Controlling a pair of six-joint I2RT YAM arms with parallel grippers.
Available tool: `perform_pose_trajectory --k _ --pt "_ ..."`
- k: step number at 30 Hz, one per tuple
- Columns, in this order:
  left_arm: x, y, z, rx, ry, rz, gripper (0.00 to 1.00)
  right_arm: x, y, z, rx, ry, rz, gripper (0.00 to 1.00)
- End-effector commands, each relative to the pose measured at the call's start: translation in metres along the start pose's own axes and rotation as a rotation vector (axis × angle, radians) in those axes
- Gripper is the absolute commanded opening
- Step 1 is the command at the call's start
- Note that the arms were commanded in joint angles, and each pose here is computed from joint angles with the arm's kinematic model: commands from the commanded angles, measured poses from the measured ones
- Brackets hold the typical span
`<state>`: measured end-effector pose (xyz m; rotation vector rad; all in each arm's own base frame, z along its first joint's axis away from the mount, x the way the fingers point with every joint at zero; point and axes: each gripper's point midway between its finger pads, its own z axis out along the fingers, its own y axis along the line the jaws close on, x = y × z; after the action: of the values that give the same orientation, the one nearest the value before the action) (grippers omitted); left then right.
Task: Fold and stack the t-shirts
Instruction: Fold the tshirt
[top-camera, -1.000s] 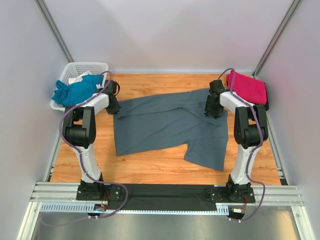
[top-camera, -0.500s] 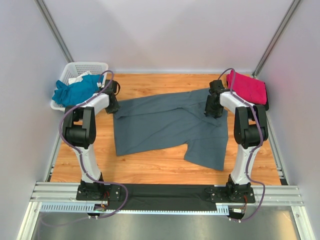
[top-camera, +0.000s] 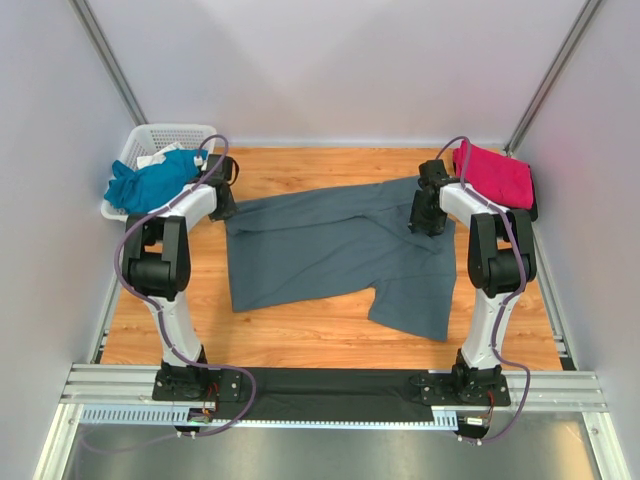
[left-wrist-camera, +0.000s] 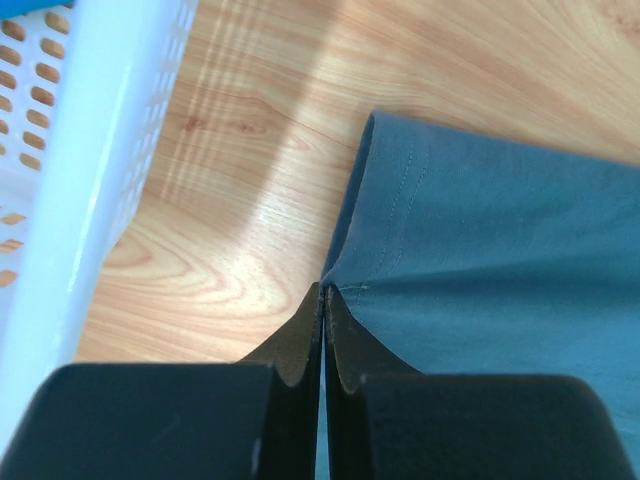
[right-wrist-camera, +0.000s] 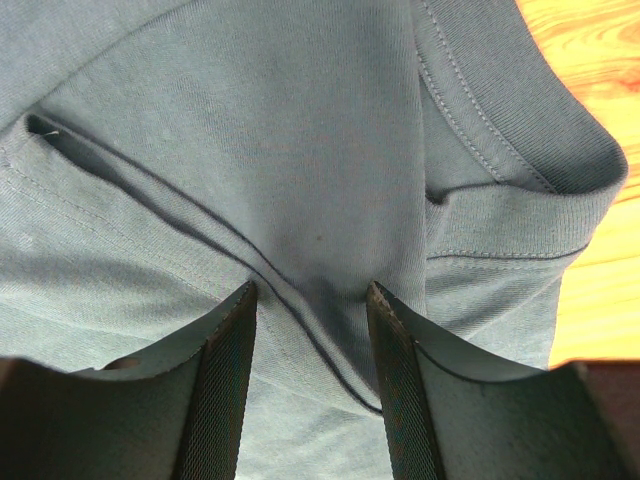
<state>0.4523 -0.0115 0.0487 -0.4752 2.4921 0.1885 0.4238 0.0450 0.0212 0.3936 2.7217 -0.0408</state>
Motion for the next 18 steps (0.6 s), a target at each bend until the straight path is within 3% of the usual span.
perform_pose_trajectory --k 1,8,10,15,18 --pt "-0.028 0.005 -0.02 -0.004 -0.084 0.008 0.0 0.012 -0.012 0.009 0.05 0.05 -0.021 0.49" --pt "-0.012 0.005 -0.014 -0.011 -0.034 0.005 0.0 0.012 -0.015 0.007 0.058 0.049 -0.025 0.49" --pt "-0.01 0.006 -0.015 -0.014 -0.027 0.006 0.09 0.012 -0.014 0.006 0.053 0.046 -0.024 0.49" --pt "-0.01 0.002 -0.025 0.007 -0.024 0.013 0.43 0.009 -0.009 -0.001 0.021 0.036 -0.025 0.49" --pt "-0.012 -0.006 -0.04 0.05 -0.027 0.011 0.53 0.005 -0.004 -0.008 -0.009 0.026 -0.027 0.5"
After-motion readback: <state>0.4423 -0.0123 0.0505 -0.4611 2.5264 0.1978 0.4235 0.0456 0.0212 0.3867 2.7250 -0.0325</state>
